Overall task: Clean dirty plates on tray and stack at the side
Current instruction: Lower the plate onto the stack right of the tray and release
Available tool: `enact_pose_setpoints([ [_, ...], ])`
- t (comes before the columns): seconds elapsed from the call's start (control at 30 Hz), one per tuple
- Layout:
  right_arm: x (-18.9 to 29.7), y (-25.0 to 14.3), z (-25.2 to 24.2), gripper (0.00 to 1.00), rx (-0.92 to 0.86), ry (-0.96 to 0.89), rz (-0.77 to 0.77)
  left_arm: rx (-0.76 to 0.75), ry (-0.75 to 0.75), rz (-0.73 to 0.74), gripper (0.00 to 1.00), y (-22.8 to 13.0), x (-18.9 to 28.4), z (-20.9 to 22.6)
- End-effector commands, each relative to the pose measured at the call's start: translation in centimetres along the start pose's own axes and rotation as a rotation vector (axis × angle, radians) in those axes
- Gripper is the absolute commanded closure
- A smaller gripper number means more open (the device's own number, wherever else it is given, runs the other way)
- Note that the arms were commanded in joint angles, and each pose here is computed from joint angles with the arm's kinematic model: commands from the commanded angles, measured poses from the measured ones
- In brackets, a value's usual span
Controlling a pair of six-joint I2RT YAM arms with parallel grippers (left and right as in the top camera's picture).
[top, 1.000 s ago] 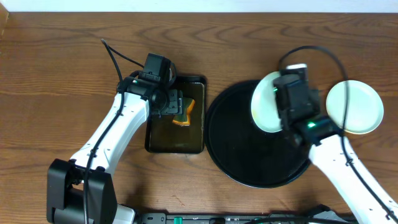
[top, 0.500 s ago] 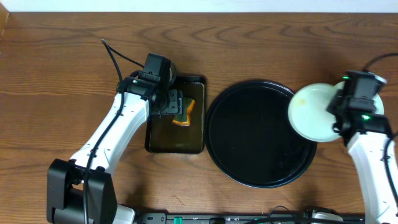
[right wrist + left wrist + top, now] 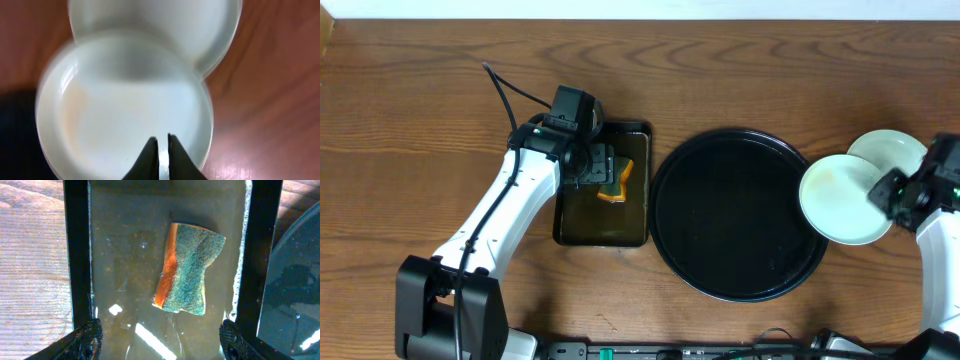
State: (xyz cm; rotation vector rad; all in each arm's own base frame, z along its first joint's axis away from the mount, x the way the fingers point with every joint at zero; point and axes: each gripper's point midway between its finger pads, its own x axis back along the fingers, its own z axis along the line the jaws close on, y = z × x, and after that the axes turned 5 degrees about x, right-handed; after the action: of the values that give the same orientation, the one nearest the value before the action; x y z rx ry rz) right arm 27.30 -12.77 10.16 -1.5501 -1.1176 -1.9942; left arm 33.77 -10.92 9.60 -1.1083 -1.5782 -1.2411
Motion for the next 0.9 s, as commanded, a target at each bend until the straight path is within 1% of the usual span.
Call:
enact_pose_setpoints([
  [0.0,0.6,-2.7,2.6,0.94,0.018,0.166,0.134,0.009,0.008,-0.028,0.24,0.8,0.5,0.1],
  [0.07,1.3,-4.7,4.4,0.95,0.064,0.27,0.219,0.009,0.008,-0.028,0.24,0.8,0.5,0.1],
  [0.13,2.0,-6.1,6.3,0.95,0.133,0.366,0.267,0.009,0.008,-0.027,0.25,0.8,0.5,0.1],
  [0.2,2.3,-7.0,7.4,0.95,0.188,0.418,0.289,0.009,0.008,-0.027,0.25,0.8,0.5,0.1],
  [0.5,1.0,-11.1,10.5,0.87,0.367,0.454,0.329,0.009,0.008,-0.027,0.24,0.8,0.5,0.1],
  [0.6,0.3,-11.7,11.2,0.83,0.455,0.442,0.298,0.009,0.008,-0.028,0.25,0.8,0.5,0.1],
  [0.67,-0.4,-11.1,11.0,0.78,0.497,0.377,0.247,0.009,0.008,-0.028,0.25,0.8,0.5,0.1],
  [0.73,-0.8,-10.2,11.0,0.7,0.538,0.336,0.194,0.009,0.008,-0.028,0.25,0.8,0.5,0.1],
  [0.8,-0.8,-9.6,11.6,0.7,0.604,0.338,0.147,0.009,0.008,-0.028,0.25,0.8,0.5,0.1],
  [0.87,-0.7,-9.3,12.6,0.63,0.661,0.357,0.107,0.009,0.008,-0.028,0.25,0.8,0.5,0.1],
])
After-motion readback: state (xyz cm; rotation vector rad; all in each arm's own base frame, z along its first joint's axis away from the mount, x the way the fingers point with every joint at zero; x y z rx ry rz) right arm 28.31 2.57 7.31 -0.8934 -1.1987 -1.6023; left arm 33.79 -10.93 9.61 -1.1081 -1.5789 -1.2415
